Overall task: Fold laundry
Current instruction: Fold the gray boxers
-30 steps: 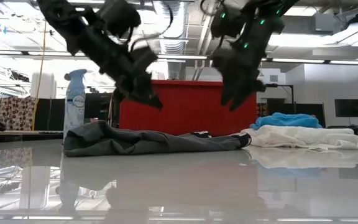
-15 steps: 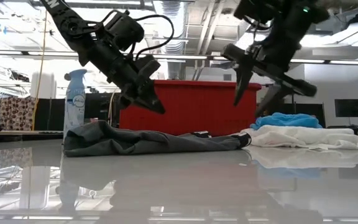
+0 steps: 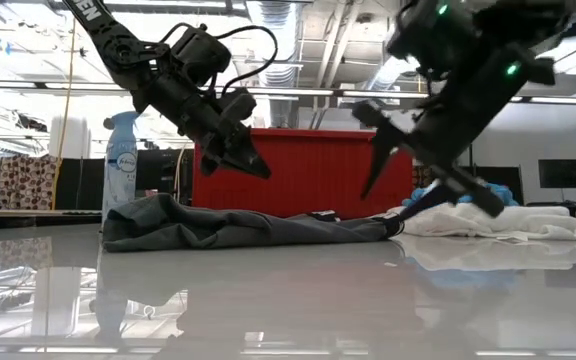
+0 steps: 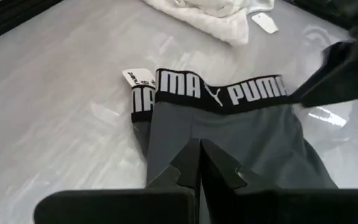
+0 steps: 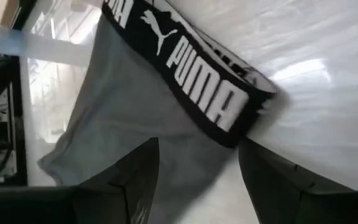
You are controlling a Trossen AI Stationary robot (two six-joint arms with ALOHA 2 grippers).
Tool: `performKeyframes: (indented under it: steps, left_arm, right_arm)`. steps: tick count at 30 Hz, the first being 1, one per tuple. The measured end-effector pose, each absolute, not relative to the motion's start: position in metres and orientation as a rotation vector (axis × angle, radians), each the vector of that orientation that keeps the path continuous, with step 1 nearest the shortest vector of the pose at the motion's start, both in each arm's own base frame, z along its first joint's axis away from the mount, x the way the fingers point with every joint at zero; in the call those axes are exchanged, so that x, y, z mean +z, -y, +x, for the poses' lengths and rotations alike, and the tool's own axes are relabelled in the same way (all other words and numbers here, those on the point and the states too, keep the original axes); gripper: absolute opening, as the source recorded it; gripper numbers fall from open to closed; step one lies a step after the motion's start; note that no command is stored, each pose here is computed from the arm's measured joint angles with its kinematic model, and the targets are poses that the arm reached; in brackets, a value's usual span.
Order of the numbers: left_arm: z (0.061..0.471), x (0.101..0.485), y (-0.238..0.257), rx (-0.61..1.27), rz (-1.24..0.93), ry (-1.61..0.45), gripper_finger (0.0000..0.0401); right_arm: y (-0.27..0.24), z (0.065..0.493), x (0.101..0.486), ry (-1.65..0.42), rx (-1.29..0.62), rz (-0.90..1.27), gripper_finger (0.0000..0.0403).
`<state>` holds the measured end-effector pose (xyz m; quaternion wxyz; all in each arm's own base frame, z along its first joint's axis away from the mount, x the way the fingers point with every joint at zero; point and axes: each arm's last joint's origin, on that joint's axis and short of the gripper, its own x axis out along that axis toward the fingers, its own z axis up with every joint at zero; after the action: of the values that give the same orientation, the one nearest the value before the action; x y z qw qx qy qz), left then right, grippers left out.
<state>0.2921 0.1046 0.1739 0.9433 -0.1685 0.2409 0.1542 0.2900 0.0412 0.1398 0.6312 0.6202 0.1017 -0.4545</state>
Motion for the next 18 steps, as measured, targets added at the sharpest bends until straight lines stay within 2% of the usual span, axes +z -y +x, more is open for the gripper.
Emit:
performKeyframes:
  steps: [7, 13, 18]
  left_arm:
    - [0.294, 0.171, -0.107, 0.307, -0.325, -0.481, 0.0]
    - [0.298, 0.171, -0.107, 0.267, -0.312, -0.442, 0.0]
    - [0.312, 0.167, -0.11, 0.207, -0.313, -0.418, 0.0]
  right_arm:
    - [-0.042, 0.302, 0.121, -0.181, -1.038, 1.478, 0.0245]
    - [-0.049, 0.295, 0.139, -0.151, -1.003, 1.475, 0.0245]
    - [-0.044, 0.288, 0.141, -0.155, -1.066, 1.422, 0.0245]
